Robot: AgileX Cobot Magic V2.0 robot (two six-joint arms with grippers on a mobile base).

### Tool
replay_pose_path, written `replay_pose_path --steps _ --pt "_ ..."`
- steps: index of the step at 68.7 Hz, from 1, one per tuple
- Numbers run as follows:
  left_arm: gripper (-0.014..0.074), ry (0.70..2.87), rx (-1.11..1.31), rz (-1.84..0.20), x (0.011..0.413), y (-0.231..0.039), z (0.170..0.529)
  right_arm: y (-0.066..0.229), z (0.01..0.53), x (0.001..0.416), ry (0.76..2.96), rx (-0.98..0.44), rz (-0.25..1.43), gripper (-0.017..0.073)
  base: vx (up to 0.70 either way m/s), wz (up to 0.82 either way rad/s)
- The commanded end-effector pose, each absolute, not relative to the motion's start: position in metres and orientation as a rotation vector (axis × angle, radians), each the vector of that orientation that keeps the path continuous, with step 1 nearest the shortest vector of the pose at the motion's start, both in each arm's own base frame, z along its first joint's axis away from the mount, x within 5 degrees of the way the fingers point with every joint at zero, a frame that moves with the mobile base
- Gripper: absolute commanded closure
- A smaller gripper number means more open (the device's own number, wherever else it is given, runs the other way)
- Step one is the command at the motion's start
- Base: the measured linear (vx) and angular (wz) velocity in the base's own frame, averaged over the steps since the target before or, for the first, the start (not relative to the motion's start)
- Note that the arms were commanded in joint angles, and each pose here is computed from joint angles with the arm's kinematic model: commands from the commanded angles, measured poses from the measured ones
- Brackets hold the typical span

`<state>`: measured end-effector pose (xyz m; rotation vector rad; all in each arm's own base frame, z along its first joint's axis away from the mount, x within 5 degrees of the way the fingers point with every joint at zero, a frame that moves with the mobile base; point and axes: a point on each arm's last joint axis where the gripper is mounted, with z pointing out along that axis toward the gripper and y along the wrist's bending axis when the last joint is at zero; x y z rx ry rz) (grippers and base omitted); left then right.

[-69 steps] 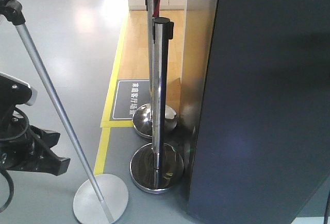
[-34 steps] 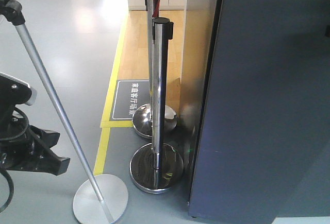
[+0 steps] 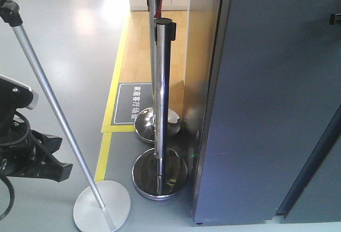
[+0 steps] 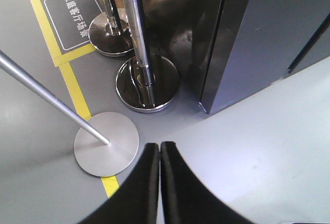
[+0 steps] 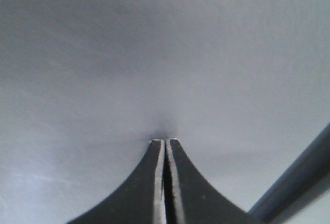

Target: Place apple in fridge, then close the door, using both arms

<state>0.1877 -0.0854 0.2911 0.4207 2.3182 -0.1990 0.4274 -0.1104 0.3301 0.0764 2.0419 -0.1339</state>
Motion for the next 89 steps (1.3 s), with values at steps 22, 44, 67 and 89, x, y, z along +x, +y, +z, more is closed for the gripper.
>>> replay_pose_path --steps 22,44,67,89 --pt "0.0600 2.231 0.398 -0.229 0.190 -0.087 0.305 -0.083 0.362 0.404 1.990 0.090 -0.017 0.0562 -0.01 -0.03" --pt "0.0600 2.231 0.398 -0.229 0.190 -0.087 0.305 -0.009 0.348 0.337 1.974 -0.123 -0.026 0.0562 0.00 0.00" --pt "0.0600 2.231 0.398 -0.229 0.190 -0.087 0.305 0.022 0.323 0.261 2.114 -0.201 0.050 0.0562 0.00 0.00" --pt "0.0600 2.231 0.398 -0.229 0.190 -0.087 0.305 0.004 0.307 0.177 2.221 -0.114 -0.092 0.0562 0.00 0.00"
